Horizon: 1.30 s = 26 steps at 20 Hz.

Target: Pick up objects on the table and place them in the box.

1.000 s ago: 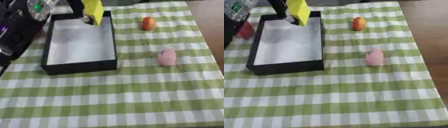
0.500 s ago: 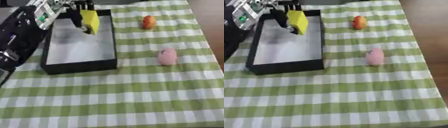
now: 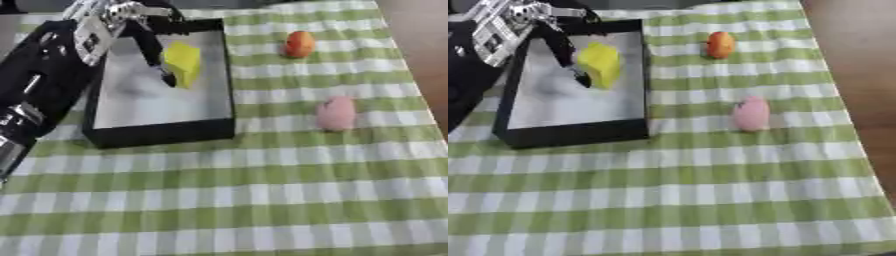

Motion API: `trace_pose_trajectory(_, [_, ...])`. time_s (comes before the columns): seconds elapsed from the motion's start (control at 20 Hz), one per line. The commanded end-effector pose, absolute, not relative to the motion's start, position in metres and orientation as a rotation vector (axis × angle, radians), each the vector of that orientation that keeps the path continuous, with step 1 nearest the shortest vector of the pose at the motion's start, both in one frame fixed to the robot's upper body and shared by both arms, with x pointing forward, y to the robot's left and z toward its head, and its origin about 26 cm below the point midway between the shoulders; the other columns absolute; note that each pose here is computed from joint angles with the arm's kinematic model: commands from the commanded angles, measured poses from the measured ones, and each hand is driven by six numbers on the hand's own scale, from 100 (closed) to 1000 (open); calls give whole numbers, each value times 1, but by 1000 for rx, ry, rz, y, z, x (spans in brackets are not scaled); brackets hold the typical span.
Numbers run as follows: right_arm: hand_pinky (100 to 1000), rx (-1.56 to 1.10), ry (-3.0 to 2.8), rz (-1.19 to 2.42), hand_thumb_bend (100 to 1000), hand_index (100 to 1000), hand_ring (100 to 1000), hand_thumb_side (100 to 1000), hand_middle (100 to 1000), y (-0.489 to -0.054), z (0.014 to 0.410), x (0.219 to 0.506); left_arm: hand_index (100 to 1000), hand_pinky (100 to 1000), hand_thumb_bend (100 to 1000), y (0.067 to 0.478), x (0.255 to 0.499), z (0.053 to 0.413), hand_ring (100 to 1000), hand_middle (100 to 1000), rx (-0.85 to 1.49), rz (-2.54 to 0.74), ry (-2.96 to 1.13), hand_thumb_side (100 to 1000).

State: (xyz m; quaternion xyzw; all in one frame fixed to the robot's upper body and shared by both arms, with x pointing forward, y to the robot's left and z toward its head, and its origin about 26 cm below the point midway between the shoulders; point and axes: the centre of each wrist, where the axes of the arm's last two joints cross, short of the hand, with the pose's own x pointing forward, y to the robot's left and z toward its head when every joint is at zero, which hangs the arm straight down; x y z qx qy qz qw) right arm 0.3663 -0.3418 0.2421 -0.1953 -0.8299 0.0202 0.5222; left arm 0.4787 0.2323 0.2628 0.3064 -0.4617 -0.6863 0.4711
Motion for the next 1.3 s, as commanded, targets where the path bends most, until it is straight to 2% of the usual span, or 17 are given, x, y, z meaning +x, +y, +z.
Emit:
trace_pose_trajectory(0.05, [754, -486, -2010, 52, 100, 888, 681, 788, 738, -345, 252, 364, 891, 880, 642, 241, 470, 291, 869, 838, 864, -1677, -1156, 600])
trace_pose_trajectory(0.2, [754, -495, -2002, 50, 100, 887, 681, 787, 738, -348, 250, 363, 894, 875, 609, 242, 459, 309, 868, 842, 911, -1680, -1197, 593])
trace_pose_trajectory(0.25, [754, -500, -1999, 49, 100, 887, 681, 786, 738, -349, 249, 363, 897, 871, 674, 244, 454, 316, 868, 847, 915, -1676, -1211, 540])
trace_pose_trajectory(0.5, [754, -523, -1994, 44, 100, 887, 681, 780, 738, -354, 249, 361, 853, 840, 725, 275, 434, 349, 848, 839, 949, -1525, -1278, 445])
trace_pose_trajectory(0.7, [755, -541, -1990, 40, 100, 887, 682, 779, 739, -359, 249, 359, 867, 821, 779, 317, 422, 366, 824, 792, 1028, -1352, -1285, 292])
trace_pose_trajectory(0.8, [755, -544, -1990, 40, 100, 886, 682, 779, 739, -359, 249, 359, 878, 816, 798, 335, 419, 369, 823, 785, 1041, -1302, -1259, 204])
trace_pose_trajectory(0.85, [755, -545, -1991, 40, 100, 887, 682, 778, 739, -360, 249, 359, 882, 819, 823, 342, 418, 369, 825, 786, 1038, -1286, -1242, 126])
trace_pose_trajectory(0.9, [756, -547, -1992, 39, 100, 887, 682, 777, 739, -360, 250, 358, 879, 820, 830, 350, 418, 370, 825, 785, 1032, -1272, -1224, 100])
trace_pose_trajectory(0.95, [756, -548, -1992, 39, 100, 887, 683, 777, 739, -360, 250, 358, 875, 822, 846, 356, 417, 370, 825, 787, 1025, -1262, -1207, 100])
trace_pose_trajectory(1.15, [756, -551, -1992, 39, 100, 887, 683, 780, 739, -361, 250, 358, 859, 832, 780, 373, 418, 367, 835, 787, 977, -1241, -1146, 100])
trace_pose_trajectory(1.3, [756, -553, -1990, 39, 100, 886, 683, 780, 739, -361, 250, 358, 856, 837, 783, 383, 419, 361, 840, 784, 944, -1242, -1092, 100])
